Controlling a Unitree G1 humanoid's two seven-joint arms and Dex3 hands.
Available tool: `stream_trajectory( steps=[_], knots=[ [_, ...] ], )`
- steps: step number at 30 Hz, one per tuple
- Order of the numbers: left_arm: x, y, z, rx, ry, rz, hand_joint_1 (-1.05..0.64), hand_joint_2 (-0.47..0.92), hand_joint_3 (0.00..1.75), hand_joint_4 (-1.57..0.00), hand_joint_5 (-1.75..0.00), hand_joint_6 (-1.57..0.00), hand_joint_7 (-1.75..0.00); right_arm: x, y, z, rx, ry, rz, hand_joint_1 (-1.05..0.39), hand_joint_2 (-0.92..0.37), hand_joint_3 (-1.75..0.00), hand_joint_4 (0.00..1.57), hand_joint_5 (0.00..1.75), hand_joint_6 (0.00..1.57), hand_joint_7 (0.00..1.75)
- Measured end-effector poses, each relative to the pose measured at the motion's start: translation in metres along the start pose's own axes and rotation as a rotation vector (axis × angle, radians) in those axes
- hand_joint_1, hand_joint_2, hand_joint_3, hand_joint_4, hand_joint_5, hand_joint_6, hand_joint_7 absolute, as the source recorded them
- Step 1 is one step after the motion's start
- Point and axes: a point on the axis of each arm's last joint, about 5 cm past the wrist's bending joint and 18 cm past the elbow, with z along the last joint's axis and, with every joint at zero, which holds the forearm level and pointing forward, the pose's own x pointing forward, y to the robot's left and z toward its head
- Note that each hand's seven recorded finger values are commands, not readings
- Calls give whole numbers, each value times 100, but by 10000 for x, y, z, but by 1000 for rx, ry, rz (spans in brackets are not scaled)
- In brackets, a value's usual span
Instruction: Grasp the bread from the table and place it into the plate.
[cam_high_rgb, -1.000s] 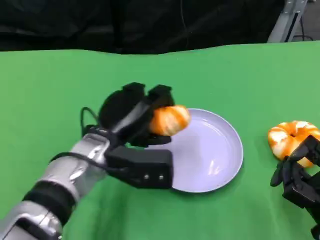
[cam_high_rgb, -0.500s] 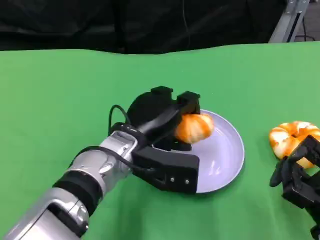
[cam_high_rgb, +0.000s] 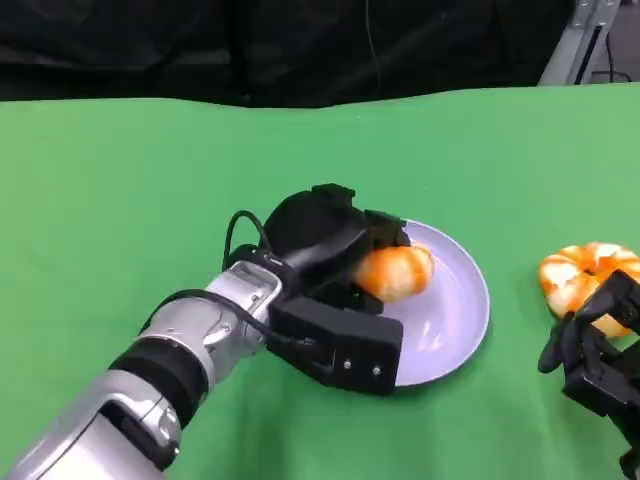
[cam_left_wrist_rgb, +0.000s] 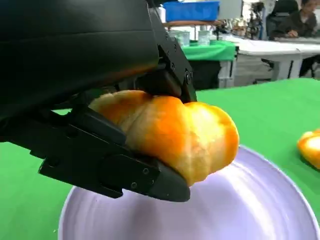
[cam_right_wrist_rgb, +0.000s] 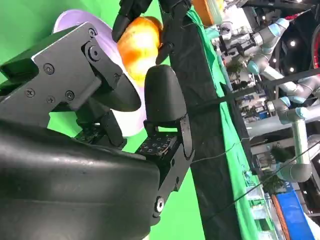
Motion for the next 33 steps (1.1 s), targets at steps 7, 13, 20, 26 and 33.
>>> stream_trajectory(
  steps=[7,13,20,26,33],
  knots=[
    [-40,-12,-61,20,25,-105,-95,92,61,-1,0,-25,0,0,0,1,-1,-2,1,-8,-43,-138,90,175,76,164],
    [-47,-17,-71,18,31,-174,-103,92,69,0,0,-18,0,-1,0,2,-2,-5,7,-8,-45,-137,90,175,75,164],
    [-63,-6,-103,30,47,-220,-105,92,75,0,0,-13,0,-3,-1,5,-3,-8,1,-8,-44,-136,90,175,76,164],
    [-76,27,-99,-52,15,-170,-99,92,63,-1,0,-23,-3,-3,3,10,-5,-10,-7,-7,-44,-137,90,175,77,165],
    [-228,17,-100,-377,-3,35,-51,92,32,-32,-11,-42,-4,-7,1,7,-4,-6,-10,-6,-44,-139,90,175,76,165]
  ],
)
